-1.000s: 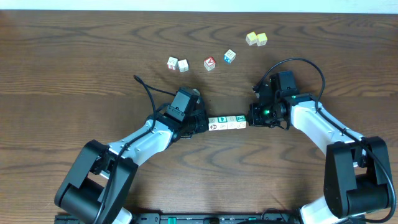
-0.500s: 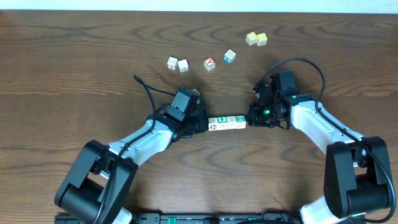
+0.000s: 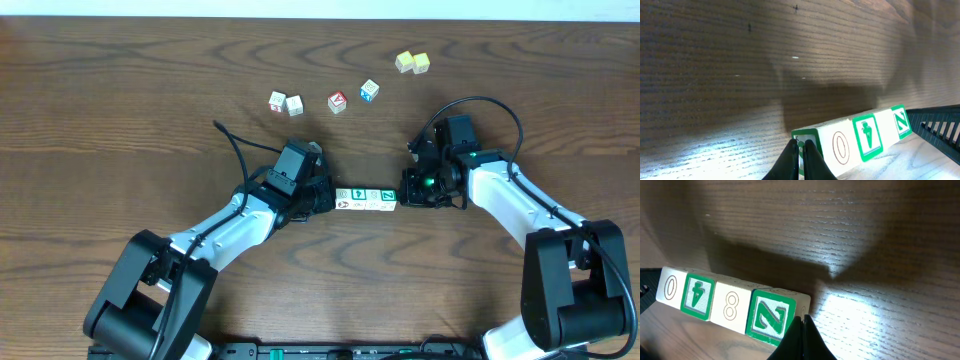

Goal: Lift 4 blocks

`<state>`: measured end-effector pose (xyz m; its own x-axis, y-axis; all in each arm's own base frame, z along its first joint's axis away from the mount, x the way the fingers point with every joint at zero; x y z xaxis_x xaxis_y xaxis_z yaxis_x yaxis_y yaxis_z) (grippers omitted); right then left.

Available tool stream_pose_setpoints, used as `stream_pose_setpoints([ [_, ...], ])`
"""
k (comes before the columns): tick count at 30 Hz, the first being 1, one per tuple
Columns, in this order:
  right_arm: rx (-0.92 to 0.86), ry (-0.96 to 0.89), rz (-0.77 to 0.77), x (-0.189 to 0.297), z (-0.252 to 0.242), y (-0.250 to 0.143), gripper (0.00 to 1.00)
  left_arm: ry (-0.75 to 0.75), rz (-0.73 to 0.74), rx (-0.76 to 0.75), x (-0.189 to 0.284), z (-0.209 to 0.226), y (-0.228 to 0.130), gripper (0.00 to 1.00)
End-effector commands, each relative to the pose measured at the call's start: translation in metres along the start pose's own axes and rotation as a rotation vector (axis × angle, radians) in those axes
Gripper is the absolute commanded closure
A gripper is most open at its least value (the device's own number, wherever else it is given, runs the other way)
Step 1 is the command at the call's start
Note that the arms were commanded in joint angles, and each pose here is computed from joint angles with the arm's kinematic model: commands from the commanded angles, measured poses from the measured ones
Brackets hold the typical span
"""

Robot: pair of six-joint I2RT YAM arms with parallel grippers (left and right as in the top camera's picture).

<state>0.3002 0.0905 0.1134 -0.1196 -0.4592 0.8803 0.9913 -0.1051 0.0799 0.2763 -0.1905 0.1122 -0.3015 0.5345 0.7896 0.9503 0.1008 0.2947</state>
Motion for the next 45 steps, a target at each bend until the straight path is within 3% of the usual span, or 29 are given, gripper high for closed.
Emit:
stream_pose_setpoints([
  [1,0.011,0.123,0.002,0.01,0.022,0.002,0.99,-0.073,0.023,-0.019,0.005,-0.01,-0.003,0.93],
  [30,-0.039,-0.04,0.017,-0.004,0.001,-0.006,0.99,-0.041,0.03,-0.018,0.005,-0.006,-0.005,0.93],
  [45,-0.047,-0.108,0.015,-0.01,-0.007,-0.005,0.99,0.132,-0.011,0.005,0.005,0.01,-0.006,0.93],
])
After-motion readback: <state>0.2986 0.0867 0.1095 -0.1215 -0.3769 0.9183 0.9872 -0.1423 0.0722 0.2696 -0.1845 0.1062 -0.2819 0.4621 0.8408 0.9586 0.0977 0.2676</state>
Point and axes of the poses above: each gripper's point midway between its finger pads, its own x axis back along the fingers, its own z axis along the line the jaws close on, y = z × x, the point moved 10 cm from there along x, back along the fingers, and after that the axes turned 6 degrees about -x, right-handed, at the moved point
